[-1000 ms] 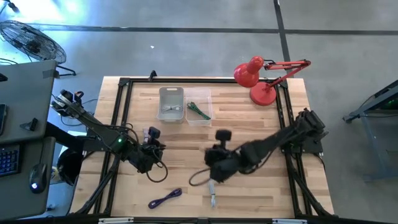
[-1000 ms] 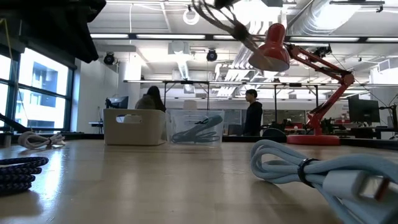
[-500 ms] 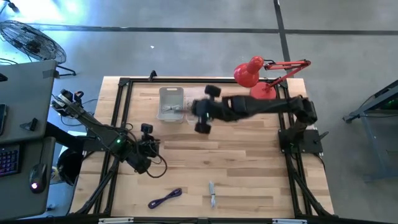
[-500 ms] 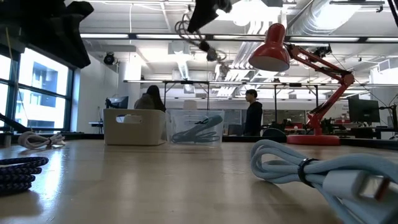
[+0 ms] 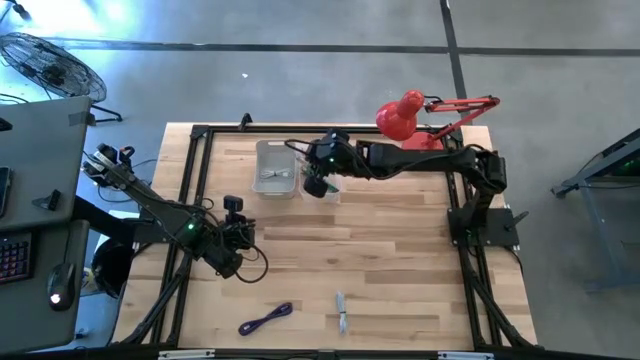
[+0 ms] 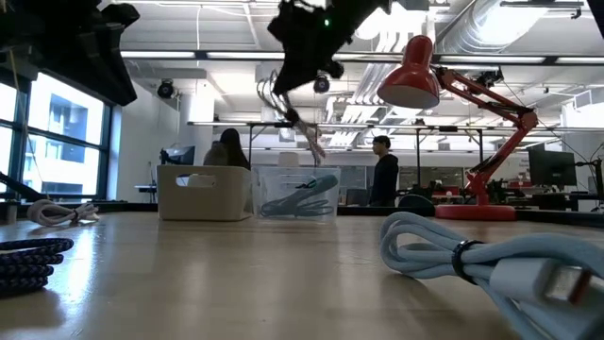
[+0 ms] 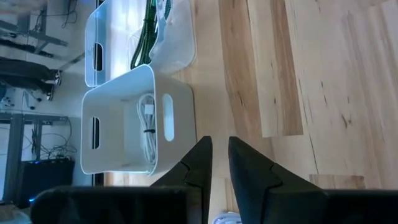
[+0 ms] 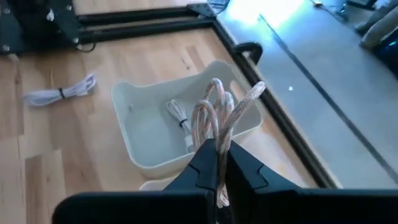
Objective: Pick & Place USB Port
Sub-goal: Put the pink patterned charger cable into the white bin
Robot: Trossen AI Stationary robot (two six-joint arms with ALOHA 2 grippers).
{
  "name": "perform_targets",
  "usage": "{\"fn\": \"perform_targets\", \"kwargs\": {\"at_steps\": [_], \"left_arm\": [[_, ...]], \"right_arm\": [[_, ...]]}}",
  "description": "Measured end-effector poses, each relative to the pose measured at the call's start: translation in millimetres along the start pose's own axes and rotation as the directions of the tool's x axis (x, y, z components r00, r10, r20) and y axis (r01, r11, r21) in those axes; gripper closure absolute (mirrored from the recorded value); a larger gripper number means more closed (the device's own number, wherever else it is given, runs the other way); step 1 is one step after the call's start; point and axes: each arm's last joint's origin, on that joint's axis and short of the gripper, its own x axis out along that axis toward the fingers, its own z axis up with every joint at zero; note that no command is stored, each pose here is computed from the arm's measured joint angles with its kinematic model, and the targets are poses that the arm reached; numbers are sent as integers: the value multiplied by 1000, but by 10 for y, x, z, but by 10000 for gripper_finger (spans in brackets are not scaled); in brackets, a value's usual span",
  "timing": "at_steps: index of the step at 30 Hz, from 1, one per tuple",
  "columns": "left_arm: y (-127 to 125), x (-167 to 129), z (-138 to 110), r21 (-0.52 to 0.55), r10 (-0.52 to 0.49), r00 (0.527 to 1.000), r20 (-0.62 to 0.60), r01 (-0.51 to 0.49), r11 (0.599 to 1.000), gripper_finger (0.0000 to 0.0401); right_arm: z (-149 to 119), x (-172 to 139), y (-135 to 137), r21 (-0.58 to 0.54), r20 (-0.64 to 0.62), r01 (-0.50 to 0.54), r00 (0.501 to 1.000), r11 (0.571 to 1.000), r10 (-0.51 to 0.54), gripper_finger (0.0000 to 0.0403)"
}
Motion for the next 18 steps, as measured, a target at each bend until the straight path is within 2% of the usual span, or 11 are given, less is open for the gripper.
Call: {"fn": "perform_targets", "kwargs": {"at_steps": [8,14,18], "left_arm": [[-3,0,0,-2,-6,1000,-1,6,1000,350],[-5,0,1,-12,-13,1000,-2,13,1000,350],[-6,1,1,-25,-13,1000,-3,13,1000,350]], "right_arm": [[-242,154,-11,93,-16,-67,997,993,69,399],[-246,164,17,136,3,-139,990,981,139,399],[-247,162,18,149,2,-145,989,978,147,399]]}}
